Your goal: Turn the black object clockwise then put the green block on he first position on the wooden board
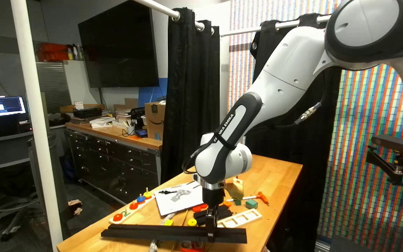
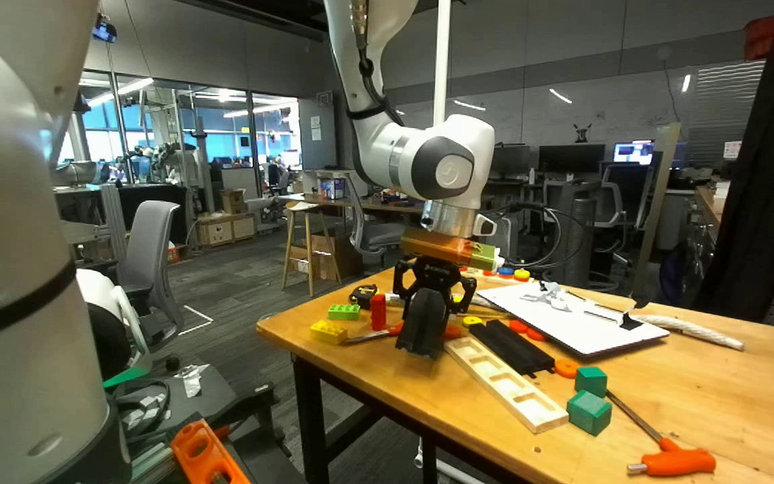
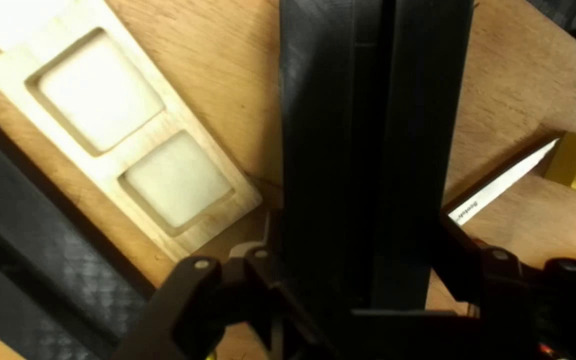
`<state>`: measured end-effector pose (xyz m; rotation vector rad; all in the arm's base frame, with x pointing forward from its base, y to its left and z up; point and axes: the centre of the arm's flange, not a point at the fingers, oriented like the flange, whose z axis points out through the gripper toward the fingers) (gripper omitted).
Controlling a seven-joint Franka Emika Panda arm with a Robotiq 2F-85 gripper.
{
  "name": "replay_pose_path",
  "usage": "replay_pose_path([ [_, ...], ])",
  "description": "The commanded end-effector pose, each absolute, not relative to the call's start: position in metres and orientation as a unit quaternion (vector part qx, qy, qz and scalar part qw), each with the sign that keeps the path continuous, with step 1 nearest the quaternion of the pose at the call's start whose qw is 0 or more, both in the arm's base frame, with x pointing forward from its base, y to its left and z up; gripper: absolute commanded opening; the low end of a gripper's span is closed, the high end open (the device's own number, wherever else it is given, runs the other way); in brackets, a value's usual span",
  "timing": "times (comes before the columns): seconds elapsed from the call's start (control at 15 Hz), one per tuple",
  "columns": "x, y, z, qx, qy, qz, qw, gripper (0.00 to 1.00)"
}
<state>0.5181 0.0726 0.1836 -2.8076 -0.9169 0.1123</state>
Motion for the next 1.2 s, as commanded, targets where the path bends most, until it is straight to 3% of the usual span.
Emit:
replay_pose_path([
  [0.0, 0.514, 0.075, 0.190, -0.961, -0.254, 0.020, 0.110, 0.46],
  [1.13, 0.510, 0.074, 0.148, -0.985, -0.142, 0.036, 0.091, 0.46],
])
